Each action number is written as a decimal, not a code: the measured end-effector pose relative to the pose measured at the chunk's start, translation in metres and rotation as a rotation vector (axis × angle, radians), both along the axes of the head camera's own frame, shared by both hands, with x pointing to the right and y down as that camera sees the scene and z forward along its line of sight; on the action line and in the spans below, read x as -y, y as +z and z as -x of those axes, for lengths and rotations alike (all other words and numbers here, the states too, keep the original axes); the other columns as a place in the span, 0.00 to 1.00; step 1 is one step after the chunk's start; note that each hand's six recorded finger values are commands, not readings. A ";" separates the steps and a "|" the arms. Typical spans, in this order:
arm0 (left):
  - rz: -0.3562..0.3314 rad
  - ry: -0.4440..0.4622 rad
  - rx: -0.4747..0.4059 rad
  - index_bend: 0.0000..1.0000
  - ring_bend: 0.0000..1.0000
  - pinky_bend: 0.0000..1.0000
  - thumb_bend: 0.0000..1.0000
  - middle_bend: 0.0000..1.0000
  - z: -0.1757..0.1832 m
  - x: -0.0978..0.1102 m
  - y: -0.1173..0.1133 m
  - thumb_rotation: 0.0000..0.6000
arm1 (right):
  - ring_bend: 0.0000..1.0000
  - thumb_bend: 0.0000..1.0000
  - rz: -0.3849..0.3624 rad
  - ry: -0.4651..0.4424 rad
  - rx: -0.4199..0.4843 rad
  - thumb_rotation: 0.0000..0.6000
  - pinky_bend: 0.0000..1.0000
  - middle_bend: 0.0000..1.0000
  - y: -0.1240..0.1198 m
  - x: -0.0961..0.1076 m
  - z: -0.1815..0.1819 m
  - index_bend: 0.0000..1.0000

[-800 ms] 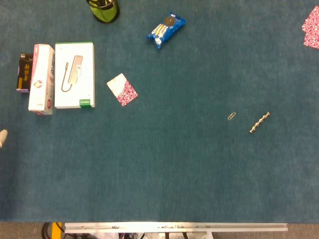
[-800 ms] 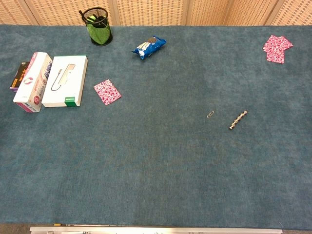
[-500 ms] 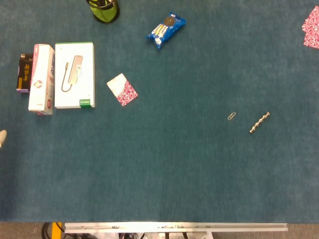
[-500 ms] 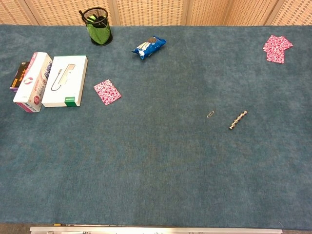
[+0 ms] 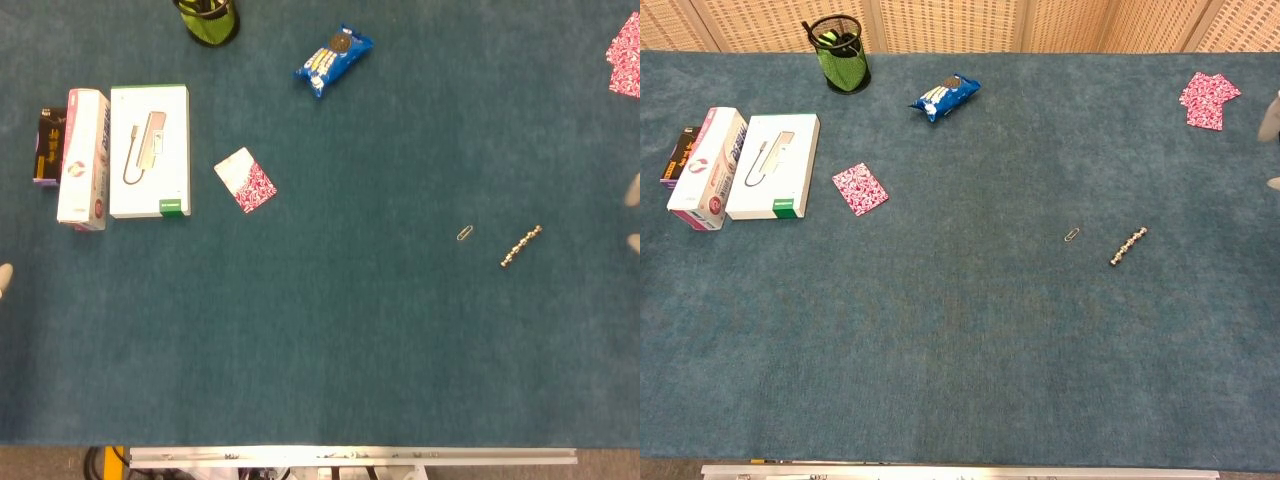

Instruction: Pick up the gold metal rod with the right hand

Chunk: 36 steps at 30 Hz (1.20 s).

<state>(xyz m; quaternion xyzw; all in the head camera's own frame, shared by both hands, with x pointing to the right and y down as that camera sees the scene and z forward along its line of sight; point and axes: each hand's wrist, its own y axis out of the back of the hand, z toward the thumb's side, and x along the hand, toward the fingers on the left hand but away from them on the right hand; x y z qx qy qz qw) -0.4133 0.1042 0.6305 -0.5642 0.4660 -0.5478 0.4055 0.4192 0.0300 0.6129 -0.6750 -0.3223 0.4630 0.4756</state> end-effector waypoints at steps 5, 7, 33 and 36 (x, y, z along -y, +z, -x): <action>0.006 -0.008 0.000 0.00 0.04 0.04 0.20 0.05 0.002 -0.002 0.001 1.00 | 0.92 0.14 0.060 -0.111 -0.034 1.00 0.98 0.87 0.014 0.005 0.024 0.51; 0.009 -0.012 0.000 0.00 0.04 0.04 0.20 0.05 0.003 -0.003 0.001 1.00 | 0.98 0.14 0.092 -0.150 -0.053 1.00 1.00 0.92 0.023 0.005 0.033 0.53; 0.029 -0.019 -0.022 0.00 0.04 0.04 0.20 0.05 0.004 -0.007 0.009 1.00 | 1.00 0.19 0.283 -0.326 -0.228 1.00 1.00 0.98 0.121 -0.004 0.075 0.55; 0.031 -0.023 -0.022 0.00 0.04 0.04 0.20 0.05 0.005 -0.008 0.010 1.00 | 1.00 0.19 0.290 -0.317 -0.235 1.00 1.00 0.98 0.128 -0.003 0.074 0.55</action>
